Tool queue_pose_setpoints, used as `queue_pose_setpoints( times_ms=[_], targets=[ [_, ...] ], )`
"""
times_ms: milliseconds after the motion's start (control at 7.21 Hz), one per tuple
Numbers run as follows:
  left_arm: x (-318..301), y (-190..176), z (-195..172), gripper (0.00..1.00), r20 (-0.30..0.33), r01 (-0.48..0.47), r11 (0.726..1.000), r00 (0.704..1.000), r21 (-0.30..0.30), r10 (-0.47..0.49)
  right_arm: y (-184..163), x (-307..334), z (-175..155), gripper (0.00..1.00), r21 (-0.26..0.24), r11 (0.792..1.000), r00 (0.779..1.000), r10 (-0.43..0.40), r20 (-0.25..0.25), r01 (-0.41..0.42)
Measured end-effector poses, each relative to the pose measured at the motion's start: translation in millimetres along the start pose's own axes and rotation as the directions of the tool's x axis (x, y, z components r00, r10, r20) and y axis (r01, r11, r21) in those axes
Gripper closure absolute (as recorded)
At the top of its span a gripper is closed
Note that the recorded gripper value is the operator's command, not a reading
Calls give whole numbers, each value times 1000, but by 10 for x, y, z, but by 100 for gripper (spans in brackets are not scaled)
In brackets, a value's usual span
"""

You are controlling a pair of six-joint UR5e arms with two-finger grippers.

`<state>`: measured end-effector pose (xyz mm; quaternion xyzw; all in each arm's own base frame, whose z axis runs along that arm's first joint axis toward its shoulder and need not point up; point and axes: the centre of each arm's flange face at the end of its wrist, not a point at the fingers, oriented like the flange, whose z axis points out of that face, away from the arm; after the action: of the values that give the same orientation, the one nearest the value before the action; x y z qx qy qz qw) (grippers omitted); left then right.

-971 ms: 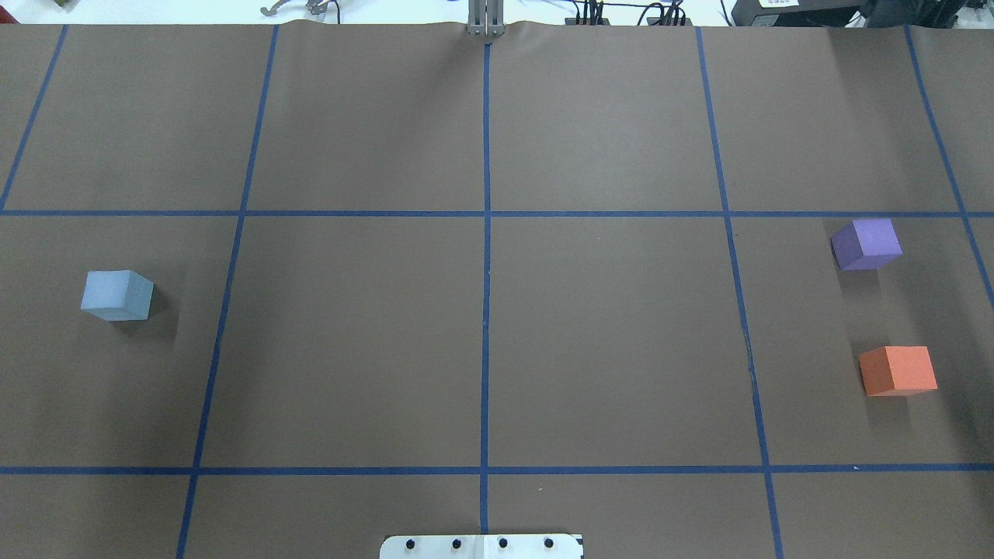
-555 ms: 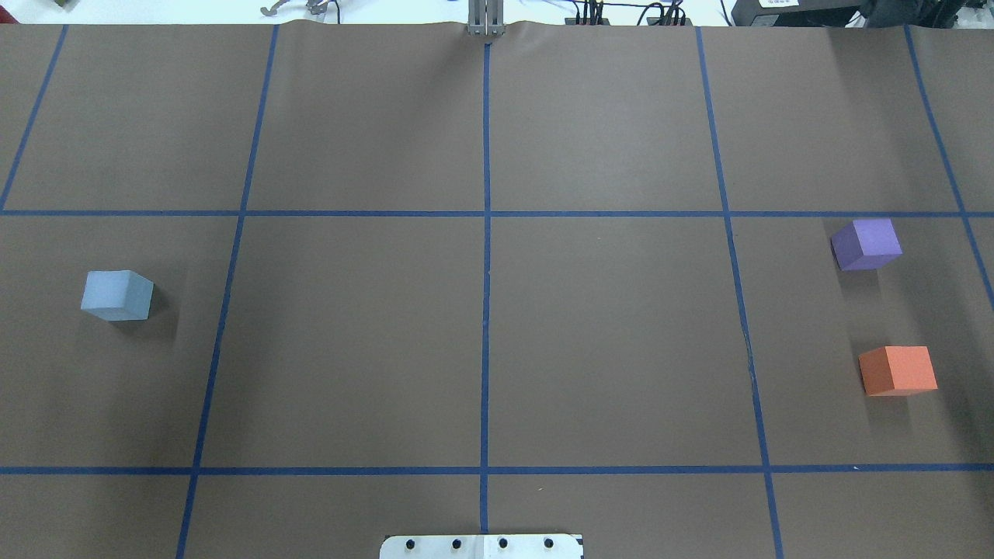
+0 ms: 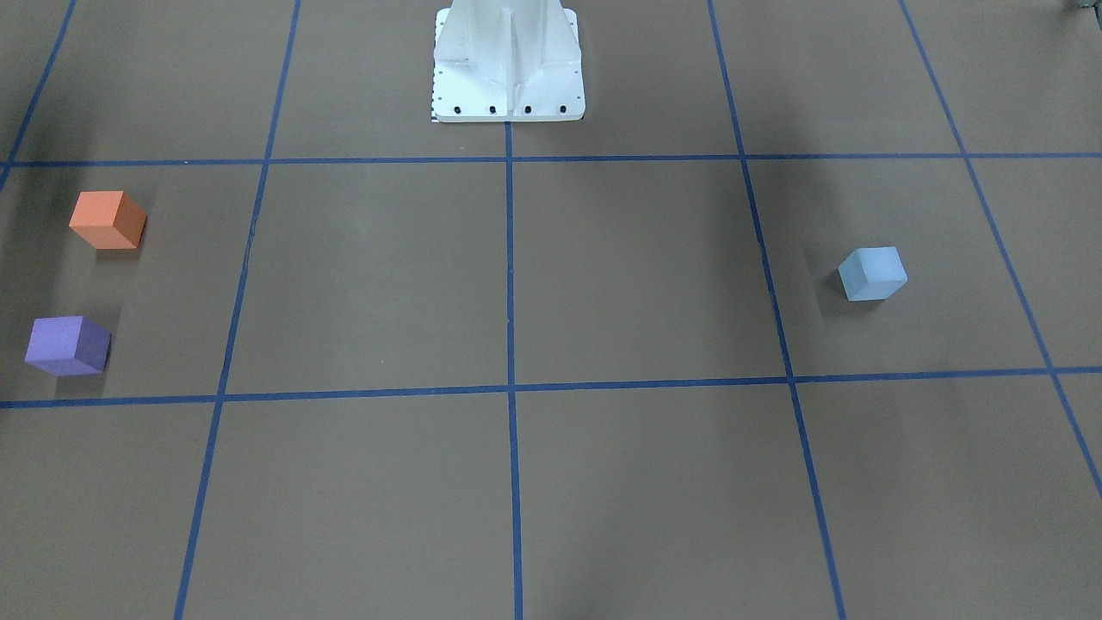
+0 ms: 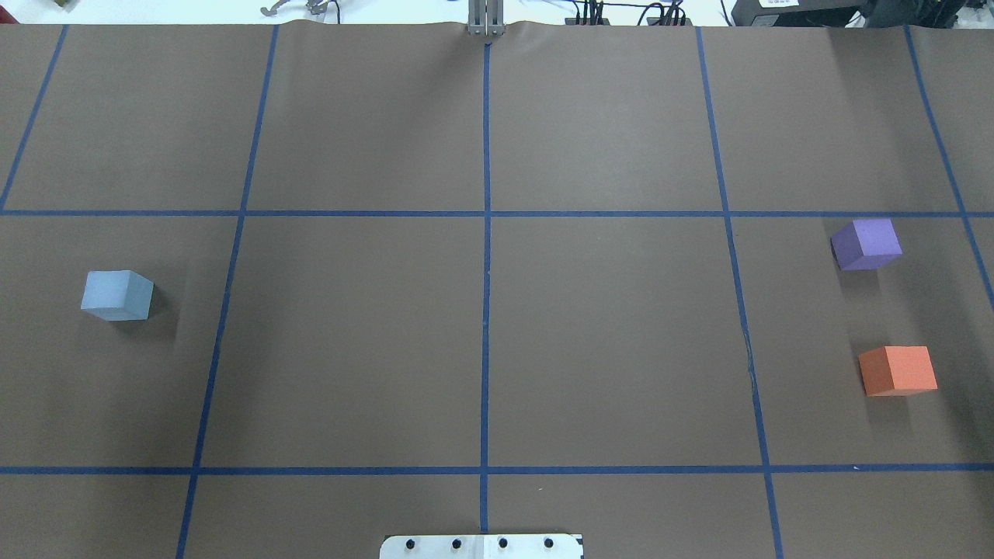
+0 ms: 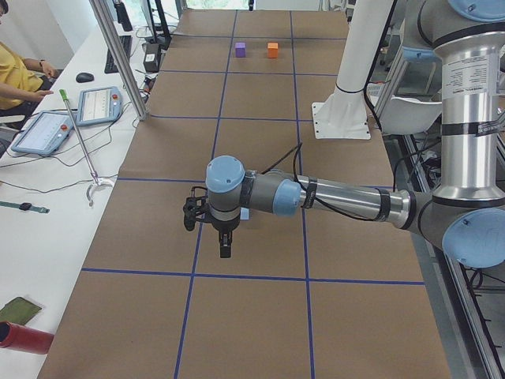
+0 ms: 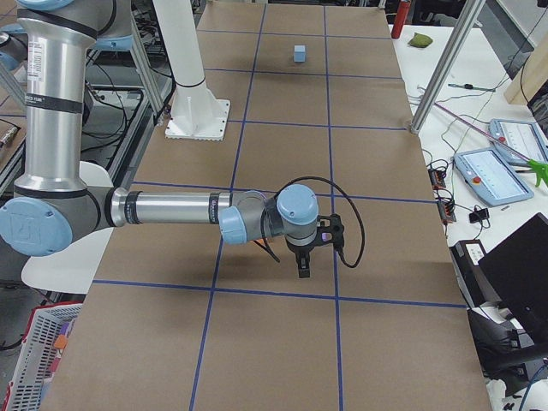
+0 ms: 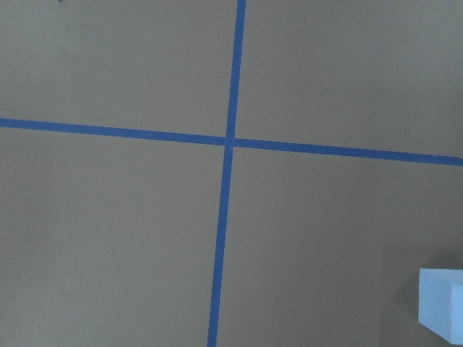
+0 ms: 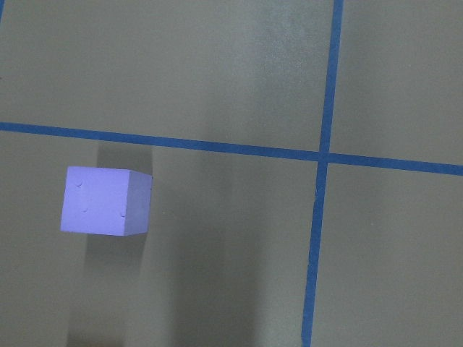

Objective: Place blue block between orange and purple blocks

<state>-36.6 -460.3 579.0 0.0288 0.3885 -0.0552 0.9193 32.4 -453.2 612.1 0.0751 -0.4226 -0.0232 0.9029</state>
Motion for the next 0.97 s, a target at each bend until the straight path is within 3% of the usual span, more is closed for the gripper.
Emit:
queue_pose_setpoints(
  times_ms=[555,971],
  targets=[
    [162,-4,-17,0,-47,-28,1000,998,0,28,-6,-8,-6,0,1,1000,1000,-2,1,2],
    [972,58,449,0,-105,13,998,994,-56,-19,-4,-7,-5,0,1,1000,1000,0,1,0]
  ],
)
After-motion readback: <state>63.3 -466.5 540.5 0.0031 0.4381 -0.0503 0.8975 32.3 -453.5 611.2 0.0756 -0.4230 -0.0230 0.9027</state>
